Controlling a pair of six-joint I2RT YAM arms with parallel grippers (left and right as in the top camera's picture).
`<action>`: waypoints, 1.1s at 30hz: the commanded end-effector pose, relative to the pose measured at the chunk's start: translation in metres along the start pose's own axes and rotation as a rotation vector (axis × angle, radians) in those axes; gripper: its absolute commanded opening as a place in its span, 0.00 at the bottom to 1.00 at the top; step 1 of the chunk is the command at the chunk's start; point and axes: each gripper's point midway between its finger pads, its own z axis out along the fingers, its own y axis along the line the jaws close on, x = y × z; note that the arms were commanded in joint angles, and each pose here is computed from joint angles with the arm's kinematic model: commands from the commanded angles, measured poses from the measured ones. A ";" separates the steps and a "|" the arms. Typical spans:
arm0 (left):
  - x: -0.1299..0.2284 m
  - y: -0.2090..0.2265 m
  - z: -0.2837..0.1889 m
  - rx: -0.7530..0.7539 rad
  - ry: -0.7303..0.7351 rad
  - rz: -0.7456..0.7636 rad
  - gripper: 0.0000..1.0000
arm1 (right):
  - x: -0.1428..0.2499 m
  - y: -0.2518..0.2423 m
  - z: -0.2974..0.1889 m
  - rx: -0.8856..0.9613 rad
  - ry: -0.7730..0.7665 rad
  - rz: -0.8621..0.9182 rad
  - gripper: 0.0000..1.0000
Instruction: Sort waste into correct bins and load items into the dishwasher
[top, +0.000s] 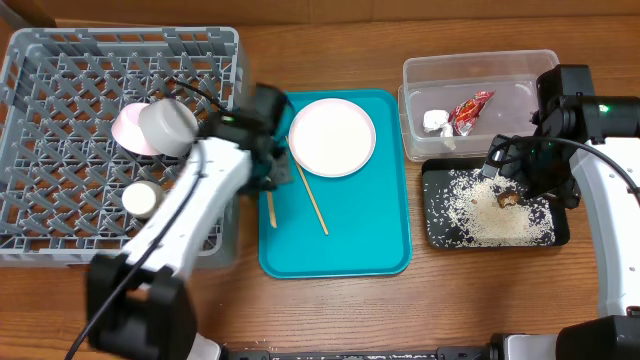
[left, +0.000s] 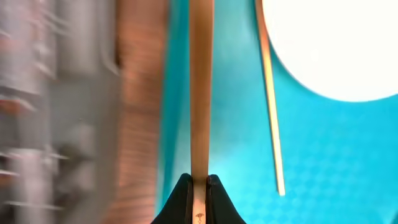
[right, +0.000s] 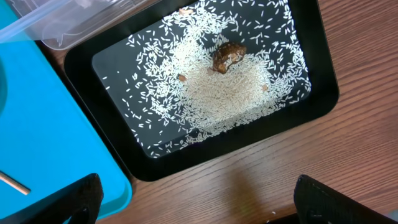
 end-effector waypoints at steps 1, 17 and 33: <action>-0.022 0.021 -0.027 0.002 -0.089 0.080 0.04 | -0.004 0.001 -0.011 -0.019 -0.039 0.003 1.00; -0.053 0.101 -0.003 -0.040 -0.072 0.109 0.04 | -0.003 0.001 -0.011 -0.018 -0.036 0.002 1.00; -0.046 0.023 -0.020 0.332 -0.044 0.105 0.78 | -0.004 0.001 -0.011 -0.019 -0.038 0.003 1.00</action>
